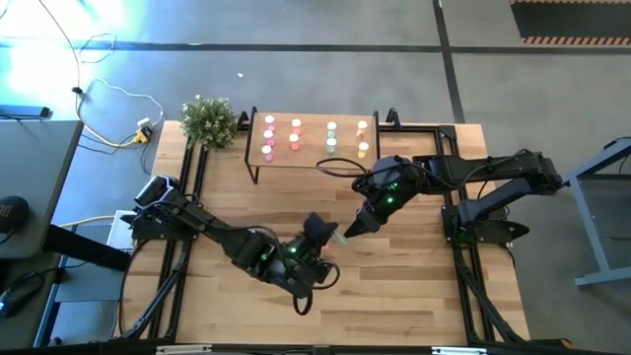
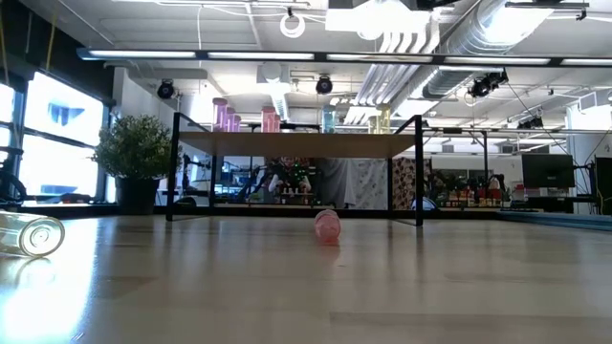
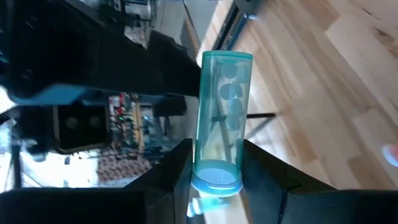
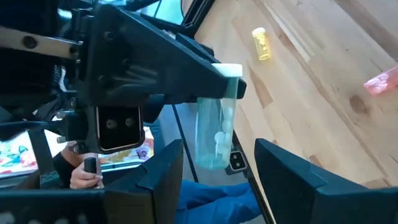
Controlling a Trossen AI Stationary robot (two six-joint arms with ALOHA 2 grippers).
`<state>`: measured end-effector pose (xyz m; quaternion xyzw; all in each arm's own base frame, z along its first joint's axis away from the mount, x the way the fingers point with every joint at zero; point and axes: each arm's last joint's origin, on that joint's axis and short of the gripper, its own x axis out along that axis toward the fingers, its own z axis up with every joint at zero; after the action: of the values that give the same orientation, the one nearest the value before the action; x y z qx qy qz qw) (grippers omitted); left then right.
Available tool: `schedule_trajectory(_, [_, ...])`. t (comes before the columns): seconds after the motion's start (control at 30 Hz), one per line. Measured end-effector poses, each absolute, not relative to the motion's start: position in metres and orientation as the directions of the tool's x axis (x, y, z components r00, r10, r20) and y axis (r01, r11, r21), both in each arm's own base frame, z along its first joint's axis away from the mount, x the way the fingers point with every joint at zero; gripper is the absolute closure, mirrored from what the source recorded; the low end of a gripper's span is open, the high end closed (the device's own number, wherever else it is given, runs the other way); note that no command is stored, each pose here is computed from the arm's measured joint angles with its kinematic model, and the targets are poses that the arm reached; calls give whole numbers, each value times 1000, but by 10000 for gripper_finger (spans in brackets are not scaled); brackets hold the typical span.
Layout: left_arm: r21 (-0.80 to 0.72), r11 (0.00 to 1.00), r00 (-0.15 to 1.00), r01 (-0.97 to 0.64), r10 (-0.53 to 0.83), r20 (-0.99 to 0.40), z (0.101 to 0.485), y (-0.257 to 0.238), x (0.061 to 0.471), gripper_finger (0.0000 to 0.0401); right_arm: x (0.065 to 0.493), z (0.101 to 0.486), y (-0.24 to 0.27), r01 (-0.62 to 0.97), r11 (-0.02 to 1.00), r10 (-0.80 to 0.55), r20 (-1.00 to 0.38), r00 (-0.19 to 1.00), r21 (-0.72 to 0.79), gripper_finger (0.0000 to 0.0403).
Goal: Pick and place medicine bottles onto shelf by color
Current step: Put the blue pill bottle on the shelf aligned with the other blue pill bottles
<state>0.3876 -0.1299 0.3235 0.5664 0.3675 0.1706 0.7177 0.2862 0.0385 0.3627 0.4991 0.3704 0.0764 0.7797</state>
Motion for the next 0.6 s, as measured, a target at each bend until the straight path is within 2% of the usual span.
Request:
schedule_trajectory(0.27, [962,203,701,184,658,-273,333,-127,396,293,286,363,40,220,488,531,-488,693,845,213])
schedule_trajectory(0.47, [970,169,719,176,650,-244,339,-122,402,293,285,364,40,206,482,556,-479,679,852,214])
schedule_trajectory(0.6, [971,147,723,189,649,-239,340,-122,402,293,286,364,40,200,482,556,-474,682,853,228])
